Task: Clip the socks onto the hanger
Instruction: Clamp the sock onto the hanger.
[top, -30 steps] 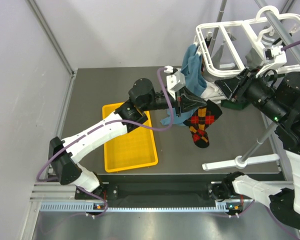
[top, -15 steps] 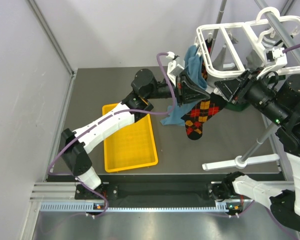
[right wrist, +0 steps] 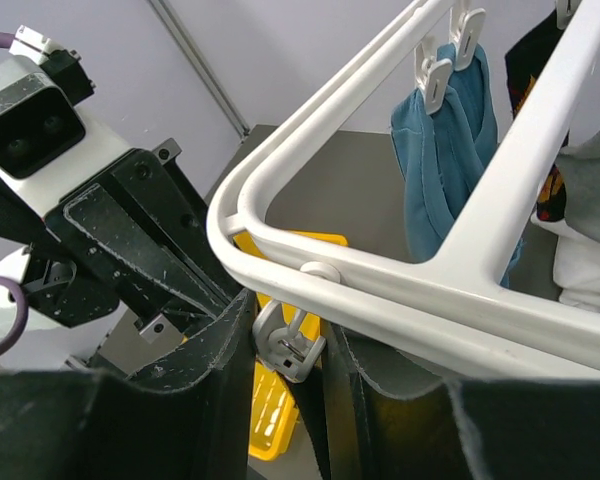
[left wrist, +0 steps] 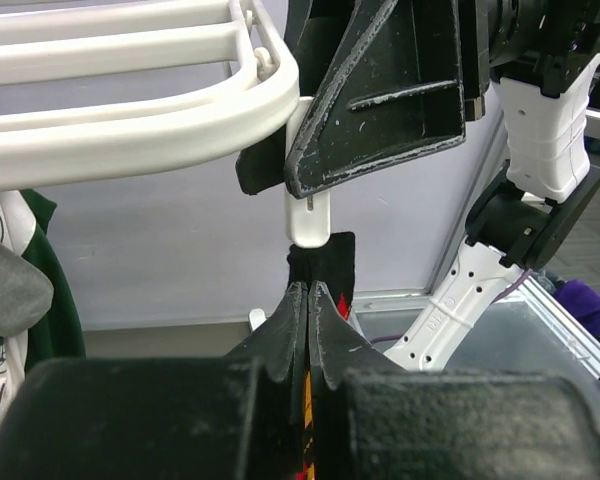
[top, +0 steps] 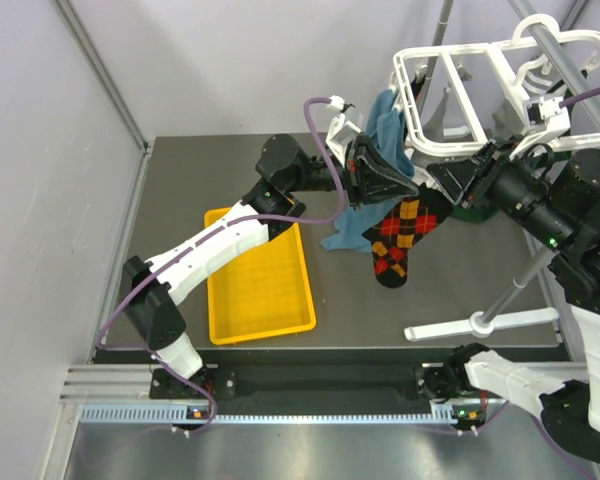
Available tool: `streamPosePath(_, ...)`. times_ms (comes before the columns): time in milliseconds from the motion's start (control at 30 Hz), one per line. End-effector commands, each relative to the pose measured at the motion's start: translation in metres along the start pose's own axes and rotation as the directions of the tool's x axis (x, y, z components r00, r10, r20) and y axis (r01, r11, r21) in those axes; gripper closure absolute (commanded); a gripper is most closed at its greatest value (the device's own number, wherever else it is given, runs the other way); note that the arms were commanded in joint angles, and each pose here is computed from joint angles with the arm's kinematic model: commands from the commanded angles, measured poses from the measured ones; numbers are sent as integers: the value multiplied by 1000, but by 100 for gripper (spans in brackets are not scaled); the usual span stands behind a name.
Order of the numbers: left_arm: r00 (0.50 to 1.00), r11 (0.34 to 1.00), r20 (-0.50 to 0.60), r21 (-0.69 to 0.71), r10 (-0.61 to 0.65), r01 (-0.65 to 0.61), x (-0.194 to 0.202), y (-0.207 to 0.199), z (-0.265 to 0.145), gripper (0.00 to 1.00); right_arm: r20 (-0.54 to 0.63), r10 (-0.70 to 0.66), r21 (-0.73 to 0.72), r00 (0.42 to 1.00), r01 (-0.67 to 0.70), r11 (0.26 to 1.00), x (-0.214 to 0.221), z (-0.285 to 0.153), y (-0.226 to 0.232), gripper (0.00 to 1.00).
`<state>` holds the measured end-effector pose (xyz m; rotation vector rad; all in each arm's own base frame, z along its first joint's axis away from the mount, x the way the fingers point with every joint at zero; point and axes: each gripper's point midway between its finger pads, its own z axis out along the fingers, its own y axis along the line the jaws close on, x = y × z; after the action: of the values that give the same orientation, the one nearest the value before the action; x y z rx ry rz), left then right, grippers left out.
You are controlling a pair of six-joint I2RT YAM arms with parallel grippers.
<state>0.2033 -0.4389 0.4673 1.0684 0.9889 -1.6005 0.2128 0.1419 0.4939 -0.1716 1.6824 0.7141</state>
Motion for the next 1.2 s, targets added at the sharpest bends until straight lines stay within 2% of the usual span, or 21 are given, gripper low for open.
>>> streamPosePath(0, 996, 997, 54, 38, 65, -67, -25, -11, 0, 100, -37, -9, -65, 999, 6, 998, 11, 2, 9, 100)
streamPosePath(400, 995, 997, 74, 40, 65, -68, -35, -11, 1, 100, -33, -8, -106, 999, 4, 994, 16, -1, 14, 100)
streamPosePath(1167, 997, 998, 68, 38, 37, -40, -27, -10, -2, 100, -5, 13, -137, 1000, -14, 991, 6, -1, 22, 100)
